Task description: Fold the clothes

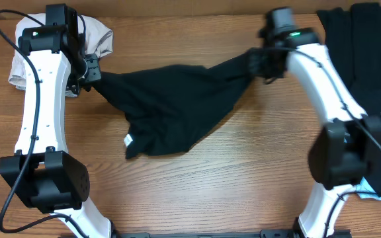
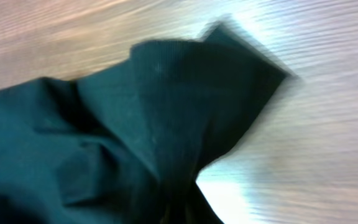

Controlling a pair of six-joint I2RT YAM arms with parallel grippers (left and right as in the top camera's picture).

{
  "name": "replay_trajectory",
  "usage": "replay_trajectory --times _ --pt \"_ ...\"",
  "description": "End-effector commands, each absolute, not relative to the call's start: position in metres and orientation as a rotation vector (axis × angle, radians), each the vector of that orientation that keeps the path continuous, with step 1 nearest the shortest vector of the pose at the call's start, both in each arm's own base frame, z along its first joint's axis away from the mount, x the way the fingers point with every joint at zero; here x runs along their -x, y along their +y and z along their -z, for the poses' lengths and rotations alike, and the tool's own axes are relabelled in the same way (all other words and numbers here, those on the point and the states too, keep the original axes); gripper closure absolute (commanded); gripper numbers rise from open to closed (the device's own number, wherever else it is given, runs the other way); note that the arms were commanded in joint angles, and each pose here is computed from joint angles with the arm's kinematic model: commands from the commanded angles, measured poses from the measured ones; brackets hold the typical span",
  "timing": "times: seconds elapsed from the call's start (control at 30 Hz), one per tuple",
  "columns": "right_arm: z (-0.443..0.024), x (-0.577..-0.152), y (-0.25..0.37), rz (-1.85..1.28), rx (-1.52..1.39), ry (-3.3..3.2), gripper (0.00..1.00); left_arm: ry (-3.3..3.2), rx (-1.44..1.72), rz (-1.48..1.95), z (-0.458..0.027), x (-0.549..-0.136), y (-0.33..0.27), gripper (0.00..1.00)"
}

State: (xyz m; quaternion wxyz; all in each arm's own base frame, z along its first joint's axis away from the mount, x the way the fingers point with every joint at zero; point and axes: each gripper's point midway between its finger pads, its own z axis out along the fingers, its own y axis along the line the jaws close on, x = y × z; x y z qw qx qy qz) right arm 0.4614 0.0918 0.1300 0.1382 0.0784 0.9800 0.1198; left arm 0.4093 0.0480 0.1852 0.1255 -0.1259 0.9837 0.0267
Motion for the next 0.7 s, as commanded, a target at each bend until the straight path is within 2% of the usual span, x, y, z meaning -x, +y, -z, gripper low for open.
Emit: replay_trajectory --times 0.0,0.23,0.43,0.67 --pt "-0.147 -0.447 0.056 -0.379 -0.408 2.851 0.92 2.859 0.221 0.057 -0.187 -0.416 0.02 0.96" --pt "-0.103 -0.403 0.016 -0.338 -0.611 3.017 0.89 2.875 -0.022 0.104 -0.177 -0.417 -0.024 0.96" --pt "-0.062 -0.36 0.014 -0.363 -0.717 3.155 0.89 2.955 -0.171 0.109 -0.147 -0.403 -0.057 0.96" --pt "-0.063 -0.342 0.033 -0.543 -0.66 3.209 0.89 3.044 -0.195 0.087 -0.119 -0.39 -0.06 0.96"
